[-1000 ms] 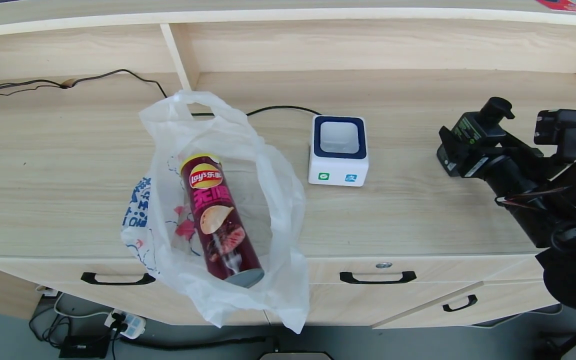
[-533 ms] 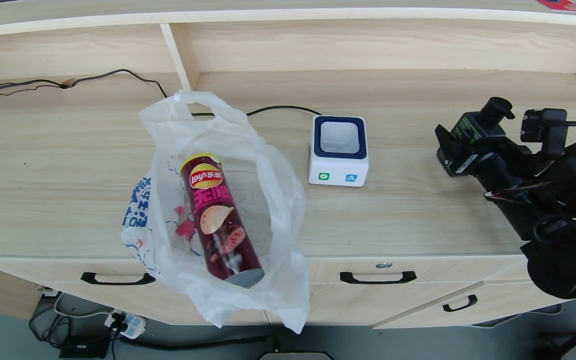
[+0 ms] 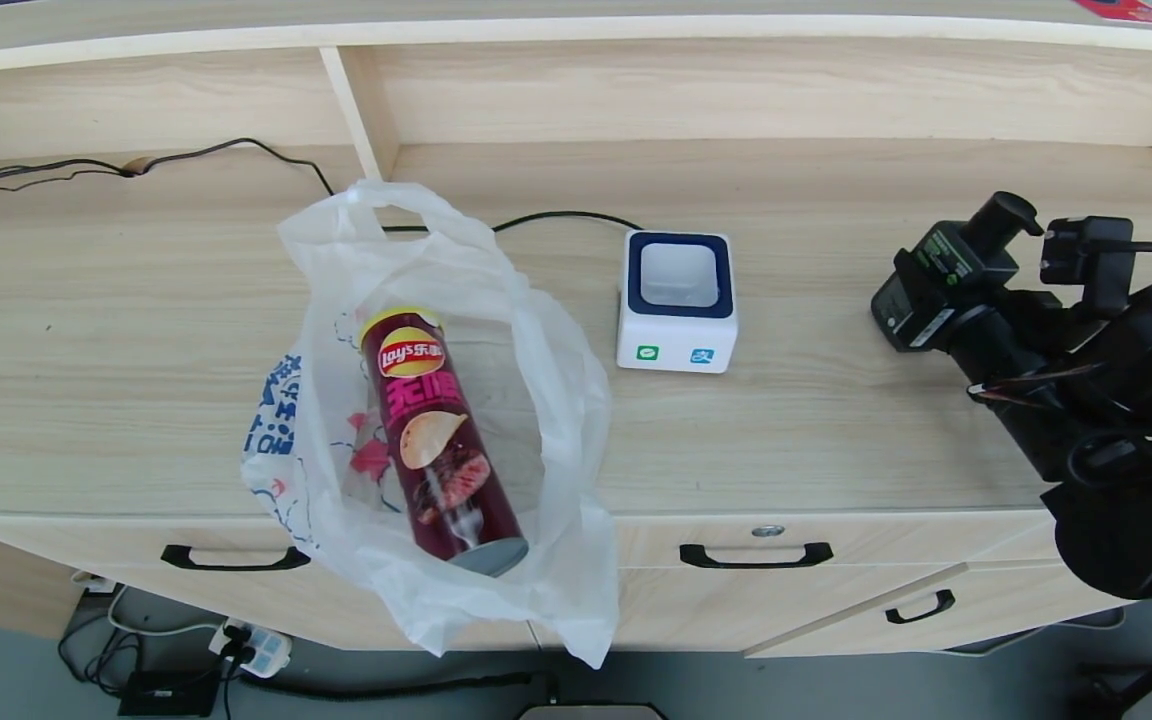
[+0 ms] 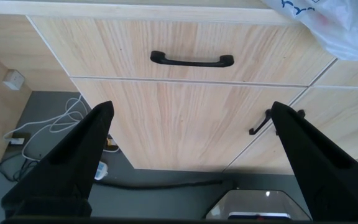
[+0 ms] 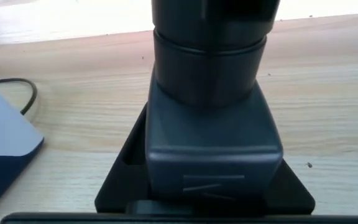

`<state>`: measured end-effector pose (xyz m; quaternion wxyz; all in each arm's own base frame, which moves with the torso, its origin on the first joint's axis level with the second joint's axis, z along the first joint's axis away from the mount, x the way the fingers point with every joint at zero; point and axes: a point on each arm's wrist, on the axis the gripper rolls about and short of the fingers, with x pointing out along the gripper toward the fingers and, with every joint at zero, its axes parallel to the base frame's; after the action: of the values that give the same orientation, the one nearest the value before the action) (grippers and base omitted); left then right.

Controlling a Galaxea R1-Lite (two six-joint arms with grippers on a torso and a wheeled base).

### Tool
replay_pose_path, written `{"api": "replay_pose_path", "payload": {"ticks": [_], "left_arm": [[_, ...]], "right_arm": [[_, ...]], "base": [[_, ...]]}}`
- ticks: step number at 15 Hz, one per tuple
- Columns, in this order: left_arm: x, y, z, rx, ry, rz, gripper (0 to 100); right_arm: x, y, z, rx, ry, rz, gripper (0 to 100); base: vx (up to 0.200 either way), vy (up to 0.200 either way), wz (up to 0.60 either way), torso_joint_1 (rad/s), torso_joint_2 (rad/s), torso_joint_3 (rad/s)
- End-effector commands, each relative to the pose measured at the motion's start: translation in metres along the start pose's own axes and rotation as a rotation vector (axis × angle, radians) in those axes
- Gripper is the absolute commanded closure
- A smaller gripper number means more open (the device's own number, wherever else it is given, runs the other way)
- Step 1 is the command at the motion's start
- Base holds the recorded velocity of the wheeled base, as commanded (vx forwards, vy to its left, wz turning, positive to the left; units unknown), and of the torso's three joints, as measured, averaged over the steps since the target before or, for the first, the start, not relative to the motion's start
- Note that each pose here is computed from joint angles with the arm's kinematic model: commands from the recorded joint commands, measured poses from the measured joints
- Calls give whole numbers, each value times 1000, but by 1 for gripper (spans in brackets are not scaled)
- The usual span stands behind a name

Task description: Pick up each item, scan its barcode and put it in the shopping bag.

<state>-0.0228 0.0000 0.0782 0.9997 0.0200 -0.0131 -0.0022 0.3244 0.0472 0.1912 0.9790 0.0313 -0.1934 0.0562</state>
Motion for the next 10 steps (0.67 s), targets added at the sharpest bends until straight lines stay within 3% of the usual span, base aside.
{"api": "replay_pose_path", "payload": {"ticks": [1,4,10], "left_arm": [[0,0,0,0,0,0,0],[0,0,0,-5,2,0,0],[0,0,0,-11,5,2,0]], "right_arm": [[-6,15,18,36,-42,46,100],[-22,46,36,100,-66,145,100],[-48,112,83,389,-150,392,100]], "base": [[0,0,0,0,0,0],[0,0,0,0,0,0],[0,0,0,0,0,0]]}}
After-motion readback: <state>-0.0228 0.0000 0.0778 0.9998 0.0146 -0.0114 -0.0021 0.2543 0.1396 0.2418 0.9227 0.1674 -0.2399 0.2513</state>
